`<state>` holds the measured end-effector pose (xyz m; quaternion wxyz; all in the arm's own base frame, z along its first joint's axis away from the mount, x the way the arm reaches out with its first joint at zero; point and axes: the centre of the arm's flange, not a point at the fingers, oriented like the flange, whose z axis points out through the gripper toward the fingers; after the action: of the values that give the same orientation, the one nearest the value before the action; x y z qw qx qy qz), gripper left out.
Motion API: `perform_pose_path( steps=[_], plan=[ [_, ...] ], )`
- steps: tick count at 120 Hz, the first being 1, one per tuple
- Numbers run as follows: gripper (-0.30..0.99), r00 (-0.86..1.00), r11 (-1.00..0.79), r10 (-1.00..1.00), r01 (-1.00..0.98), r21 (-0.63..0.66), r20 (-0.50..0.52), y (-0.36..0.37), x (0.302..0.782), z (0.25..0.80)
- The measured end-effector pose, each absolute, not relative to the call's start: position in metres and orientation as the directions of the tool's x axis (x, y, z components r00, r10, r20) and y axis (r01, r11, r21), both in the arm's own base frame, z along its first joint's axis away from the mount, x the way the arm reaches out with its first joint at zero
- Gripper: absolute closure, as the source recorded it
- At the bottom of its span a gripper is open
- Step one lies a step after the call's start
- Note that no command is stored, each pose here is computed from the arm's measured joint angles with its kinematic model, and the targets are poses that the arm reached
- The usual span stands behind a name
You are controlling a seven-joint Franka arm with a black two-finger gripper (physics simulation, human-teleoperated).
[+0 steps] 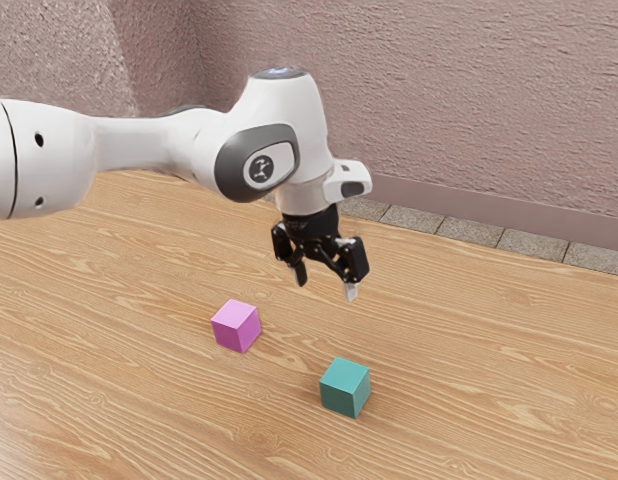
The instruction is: Pick up the blue block with one arm, and put the blue block on the pink block with one arm
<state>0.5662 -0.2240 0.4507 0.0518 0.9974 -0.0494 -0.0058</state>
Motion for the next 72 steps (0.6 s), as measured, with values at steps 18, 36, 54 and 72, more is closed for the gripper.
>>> perform_pose_path(
  steps=[18,36,54,72],
  plan=[
    [0.01,0.997,-0.994,-0.067,-0.063,0.094,-0.047,-0.225,0.557,0.429],
    [0.0,0.996,-0.996,-0.037,-0.031,0.079,-0.08,-0.221,0.549,0.39],
    [0.0,0.997,-0.997,-0.027,-0.021,0.08,-0.074,-0.22,0.549,0.361],
    [0.01,0.998,-0.996,-0.027,-0.021,0.091,-0.06,-0.229,0.552,0.343]
  ],
)
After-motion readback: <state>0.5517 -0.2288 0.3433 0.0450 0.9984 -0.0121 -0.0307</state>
